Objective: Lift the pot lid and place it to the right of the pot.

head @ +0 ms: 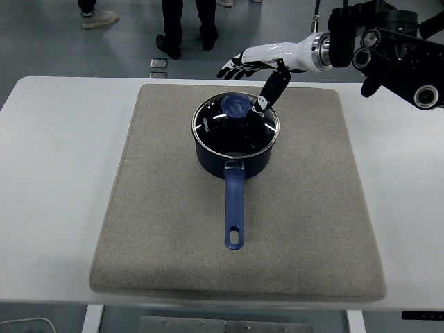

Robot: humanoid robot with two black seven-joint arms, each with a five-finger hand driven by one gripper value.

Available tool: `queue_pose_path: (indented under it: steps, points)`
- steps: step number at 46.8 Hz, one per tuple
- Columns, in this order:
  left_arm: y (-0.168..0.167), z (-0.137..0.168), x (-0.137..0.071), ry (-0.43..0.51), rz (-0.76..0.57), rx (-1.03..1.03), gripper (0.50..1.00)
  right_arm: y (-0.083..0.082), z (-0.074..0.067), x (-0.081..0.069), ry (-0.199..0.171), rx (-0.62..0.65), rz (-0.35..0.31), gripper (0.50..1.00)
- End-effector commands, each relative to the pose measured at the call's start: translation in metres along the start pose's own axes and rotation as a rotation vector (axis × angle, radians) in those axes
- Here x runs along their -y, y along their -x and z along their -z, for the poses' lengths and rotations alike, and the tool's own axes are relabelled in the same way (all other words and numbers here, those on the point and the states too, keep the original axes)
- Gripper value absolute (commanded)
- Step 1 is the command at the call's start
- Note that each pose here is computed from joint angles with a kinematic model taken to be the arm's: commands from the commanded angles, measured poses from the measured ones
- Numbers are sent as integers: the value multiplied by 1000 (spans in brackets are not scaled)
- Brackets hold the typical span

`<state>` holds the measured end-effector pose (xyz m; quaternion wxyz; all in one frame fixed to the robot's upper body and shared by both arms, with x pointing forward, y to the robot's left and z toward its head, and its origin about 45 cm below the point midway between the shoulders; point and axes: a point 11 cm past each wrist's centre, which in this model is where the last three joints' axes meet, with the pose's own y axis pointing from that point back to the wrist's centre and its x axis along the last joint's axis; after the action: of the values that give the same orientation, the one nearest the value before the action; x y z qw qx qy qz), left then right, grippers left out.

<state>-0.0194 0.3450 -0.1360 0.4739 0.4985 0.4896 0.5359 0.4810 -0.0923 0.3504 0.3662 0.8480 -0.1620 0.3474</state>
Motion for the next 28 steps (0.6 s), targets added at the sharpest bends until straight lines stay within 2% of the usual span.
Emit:
queue_pose_path:
  steps: [1, 10, 14, 28]
  points:
    - [0, 0, 0, 0, 0, -1, 1000, 4, 3, 5, -6, -2, 10, 934]
    - [0, 0, 0, 0, -1, -1, 1000, 18, 6, 16, 0, -35, 32, 930]
    - [0, 0, 0, 0, 1, -1, 1000, 16, 3, 16, 5, -38, 6, 930]
    - [0, 0, 0, 0, 0, 0, 1000, 16, 1, 16, 14, -53, 6, 921]
